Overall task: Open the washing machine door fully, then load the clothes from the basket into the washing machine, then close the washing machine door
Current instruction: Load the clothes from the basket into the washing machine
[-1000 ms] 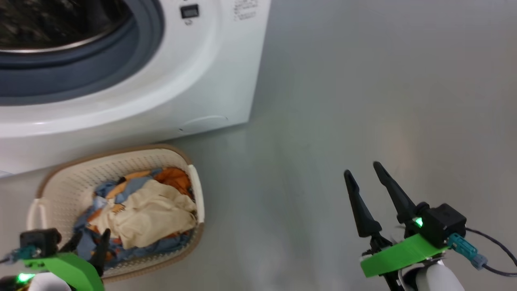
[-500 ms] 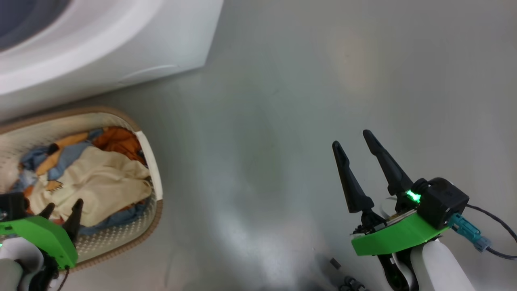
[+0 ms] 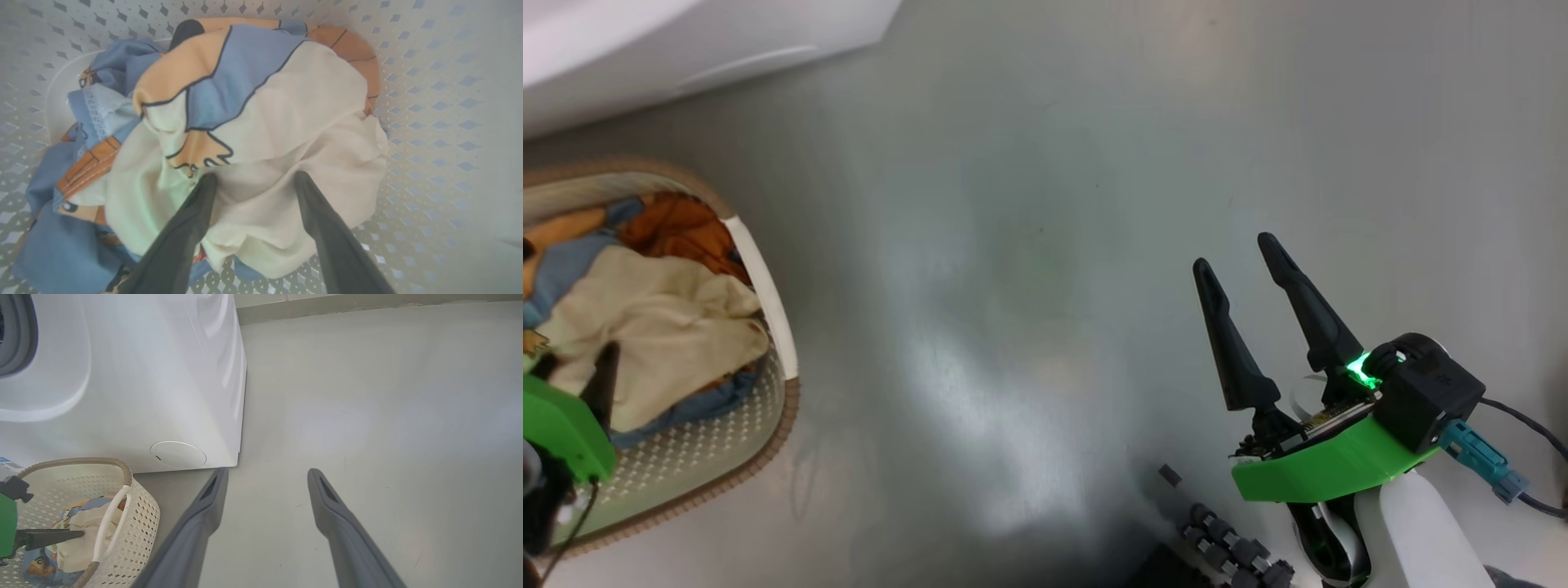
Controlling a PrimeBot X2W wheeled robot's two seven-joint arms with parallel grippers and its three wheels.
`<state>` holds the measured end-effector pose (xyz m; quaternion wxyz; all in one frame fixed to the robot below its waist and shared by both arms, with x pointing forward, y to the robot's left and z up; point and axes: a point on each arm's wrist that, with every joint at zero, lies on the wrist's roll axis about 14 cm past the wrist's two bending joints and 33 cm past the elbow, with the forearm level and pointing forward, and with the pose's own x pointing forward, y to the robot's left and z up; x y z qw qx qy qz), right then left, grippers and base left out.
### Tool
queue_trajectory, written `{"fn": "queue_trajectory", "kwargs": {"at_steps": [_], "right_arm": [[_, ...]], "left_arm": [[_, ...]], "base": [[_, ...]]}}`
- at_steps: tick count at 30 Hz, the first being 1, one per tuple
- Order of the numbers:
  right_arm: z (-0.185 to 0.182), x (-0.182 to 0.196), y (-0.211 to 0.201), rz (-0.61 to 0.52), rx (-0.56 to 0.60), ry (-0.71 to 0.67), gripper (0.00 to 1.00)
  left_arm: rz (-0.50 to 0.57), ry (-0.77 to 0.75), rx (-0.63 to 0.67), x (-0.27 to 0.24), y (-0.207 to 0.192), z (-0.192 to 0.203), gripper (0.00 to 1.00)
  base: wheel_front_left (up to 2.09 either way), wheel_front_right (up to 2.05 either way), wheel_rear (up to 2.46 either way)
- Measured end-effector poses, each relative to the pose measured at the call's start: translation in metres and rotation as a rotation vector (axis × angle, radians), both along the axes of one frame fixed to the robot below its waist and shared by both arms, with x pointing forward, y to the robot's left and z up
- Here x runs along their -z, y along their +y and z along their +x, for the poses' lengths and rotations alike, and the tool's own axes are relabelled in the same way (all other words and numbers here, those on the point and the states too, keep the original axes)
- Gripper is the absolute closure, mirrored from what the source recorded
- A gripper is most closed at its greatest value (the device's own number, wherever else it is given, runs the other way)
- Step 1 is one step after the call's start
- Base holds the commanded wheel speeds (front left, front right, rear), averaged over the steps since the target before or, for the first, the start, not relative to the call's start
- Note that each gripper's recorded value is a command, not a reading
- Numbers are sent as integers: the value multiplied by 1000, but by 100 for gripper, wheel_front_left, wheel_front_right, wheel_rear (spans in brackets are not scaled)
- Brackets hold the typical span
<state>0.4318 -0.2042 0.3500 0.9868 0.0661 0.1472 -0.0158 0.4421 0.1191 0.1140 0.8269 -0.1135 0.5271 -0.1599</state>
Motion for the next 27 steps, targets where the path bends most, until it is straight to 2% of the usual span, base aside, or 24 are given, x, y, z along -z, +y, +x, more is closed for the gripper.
{"fn": "queue_trajectory", "kwargs": {"at_steps": [7, 11, 13, 14, 15, 21, 27], "right_arm": [[-1, 14, -1, -8, 1, 33, 0], [-2, 17, -6, -22, 8, 42, 0], [-1, 17, -9, -37, 11, 41, 0], [-1, 17, -10, -45, 10, 42, 0], [-1, 17, -11, -50, 11, 41, 0], [1, 15, -15, -65, 18, 32, 0], [6, 0, -15, -55, 22, -14, 0]], "left_arm": [[3, 8, 5, 19, -4, 11, 0], [13, 22, 26, 29, -7, 9, 53], [14, 28, 36, 33, -10, 7, 60], [13, 28, 40, 34, -12, 7, 85], [12, 28, 44, 35, -15, 7, 100], [6, -12, 31, 28, -21, 12, 100], [-55, -136, -71, -8, -23, 30, 100]], "base": [[0, 0, 0], [0, 0, 0], [0, 0, 0], [0, 0, 0], [0, 0, 0], [0, 0, 0], [0, 0, 0]]}}
